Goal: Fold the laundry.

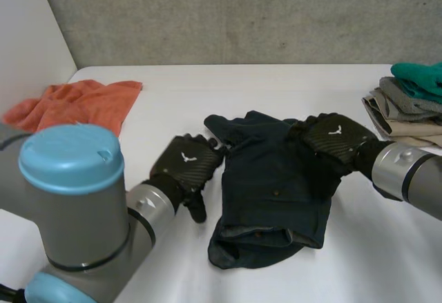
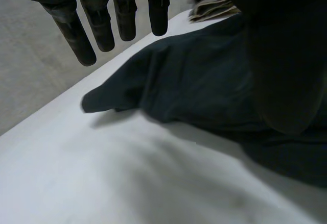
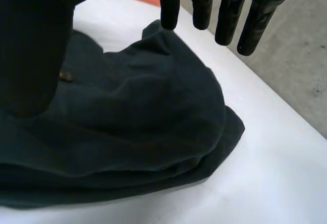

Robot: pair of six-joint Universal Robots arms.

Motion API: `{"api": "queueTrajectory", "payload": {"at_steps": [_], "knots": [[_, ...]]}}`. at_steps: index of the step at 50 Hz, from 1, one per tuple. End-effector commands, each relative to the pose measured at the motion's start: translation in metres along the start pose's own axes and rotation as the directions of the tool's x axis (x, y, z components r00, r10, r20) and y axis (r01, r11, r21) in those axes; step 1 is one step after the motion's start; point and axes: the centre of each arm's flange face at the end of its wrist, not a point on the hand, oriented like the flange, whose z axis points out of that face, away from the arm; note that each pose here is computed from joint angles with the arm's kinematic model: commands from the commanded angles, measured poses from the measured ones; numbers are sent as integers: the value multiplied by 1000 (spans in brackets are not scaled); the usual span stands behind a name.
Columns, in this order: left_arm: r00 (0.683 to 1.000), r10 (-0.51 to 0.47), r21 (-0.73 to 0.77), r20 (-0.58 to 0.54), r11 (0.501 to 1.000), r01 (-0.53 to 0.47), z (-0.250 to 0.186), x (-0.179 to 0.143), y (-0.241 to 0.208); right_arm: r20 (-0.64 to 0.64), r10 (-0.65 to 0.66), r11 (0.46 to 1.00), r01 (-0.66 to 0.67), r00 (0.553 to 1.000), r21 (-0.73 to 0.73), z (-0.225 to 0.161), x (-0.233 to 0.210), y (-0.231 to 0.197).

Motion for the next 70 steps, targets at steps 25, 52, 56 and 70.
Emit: {"api": "queueTrajectory", "payload": {"at_steps": [25,52,56,70], "knots": [[988,151,67,-37,987,-148,47,18,7,-213,-30,993,5,977,-117,-5,35,35],[926,50,655,374,693,-302,63,-24,-184,-310,130,991,-136,942,3,1,57,25],[964,163,649,211,713,-263,78,37,-151,-335,135,990,-141,932,7,1,61,27],[944,275,574,-184,809,-124,68,130,-75,-448,118,991,-132,886,1,-1,86,34]]}}
